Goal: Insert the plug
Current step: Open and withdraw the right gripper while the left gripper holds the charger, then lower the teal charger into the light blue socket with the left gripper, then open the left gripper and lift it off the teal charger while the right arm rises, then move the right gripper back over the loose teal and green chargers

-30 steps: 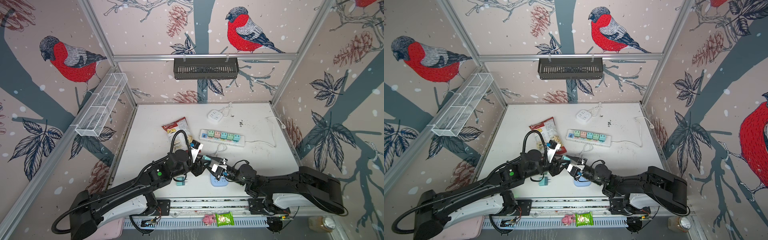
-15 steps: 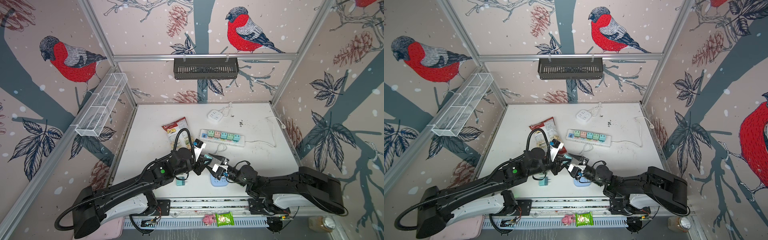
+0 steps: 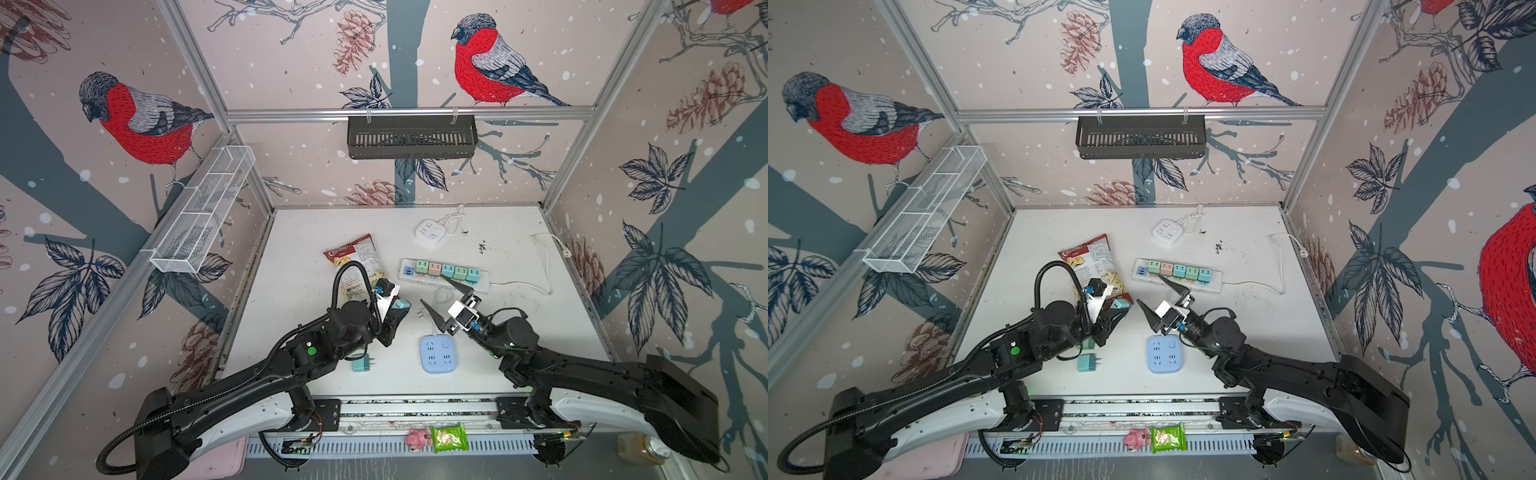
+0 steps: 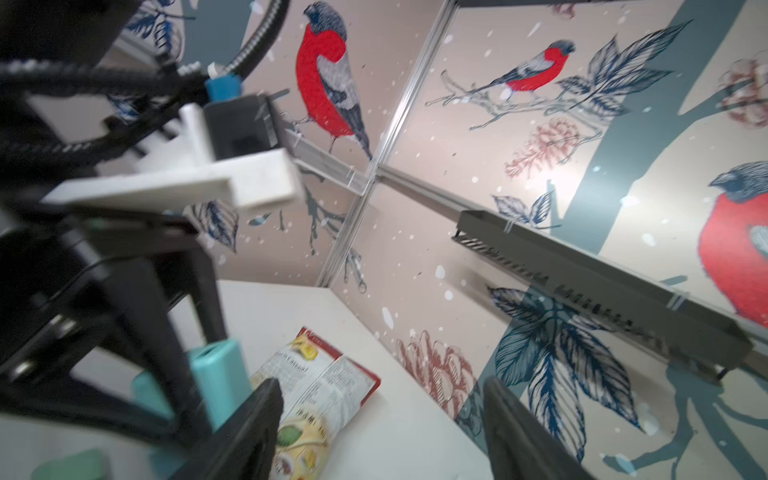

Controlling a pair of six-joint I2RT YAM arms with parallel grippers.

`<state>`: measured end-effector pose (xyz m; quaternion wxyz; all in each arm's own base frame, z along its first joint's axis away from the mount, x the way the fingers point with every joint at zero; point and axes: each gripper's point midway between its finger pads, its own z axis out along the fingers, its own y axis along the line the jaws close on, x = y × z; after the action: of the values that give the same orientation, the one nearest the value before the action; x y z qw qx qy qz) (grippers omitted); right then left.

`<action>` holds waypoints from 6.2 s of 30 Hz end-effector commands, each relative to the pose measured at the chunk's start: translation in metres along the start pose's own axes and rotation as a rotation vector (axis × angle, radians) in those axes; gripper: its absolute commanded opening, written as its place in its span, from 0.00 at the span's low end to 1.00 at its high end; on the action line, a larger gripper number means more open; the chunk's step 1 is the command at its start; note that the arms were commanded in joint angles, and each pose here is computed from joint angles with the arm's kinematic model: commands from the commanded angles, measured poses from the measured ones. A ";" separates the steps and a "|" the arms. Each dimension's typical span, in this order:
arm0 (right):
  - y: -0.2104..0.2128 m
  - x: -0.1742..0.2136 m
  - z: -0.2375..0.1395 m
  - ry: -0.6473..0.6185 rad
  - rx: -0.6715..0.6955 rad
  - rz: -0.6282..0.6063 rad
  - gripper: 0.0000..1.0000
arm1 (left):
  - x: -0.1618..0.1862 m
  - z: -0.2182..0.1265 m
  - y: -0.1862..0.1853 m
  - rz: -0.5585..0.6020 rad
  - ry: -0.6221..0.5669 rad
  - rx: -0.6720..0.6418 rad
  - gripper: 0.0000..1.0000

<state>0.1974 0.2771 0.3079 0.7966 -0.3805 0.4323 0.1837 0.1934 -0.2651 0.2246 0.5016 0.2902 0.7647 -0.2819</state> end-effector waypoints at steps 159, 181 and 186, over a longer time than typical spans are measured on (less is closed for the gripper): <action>-0.168 0.148 -0.038 0.043 0.379 0.267 0.75 | 0.054 0.076 -0.074 0.444 0.361 0.251 0.98; -0.136 0.096 -0.003 0.411 0.591 0.802 1.00 | 0.052 -0.103 0.176 -0.226 -0.358 -0.785 0.98; -0.116 0.097 -0.026 0.407 0.662 1.033 1.00 | 0.057 -0.115 0.182 -0.281 -0.391 -0.834 0.98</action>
<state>0.3137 0.1947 0.3050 0.6288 0.0345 0.7023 0.3320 0.2391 -0.0658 0.1869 0.6641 -0.0513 0.7420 -0.0760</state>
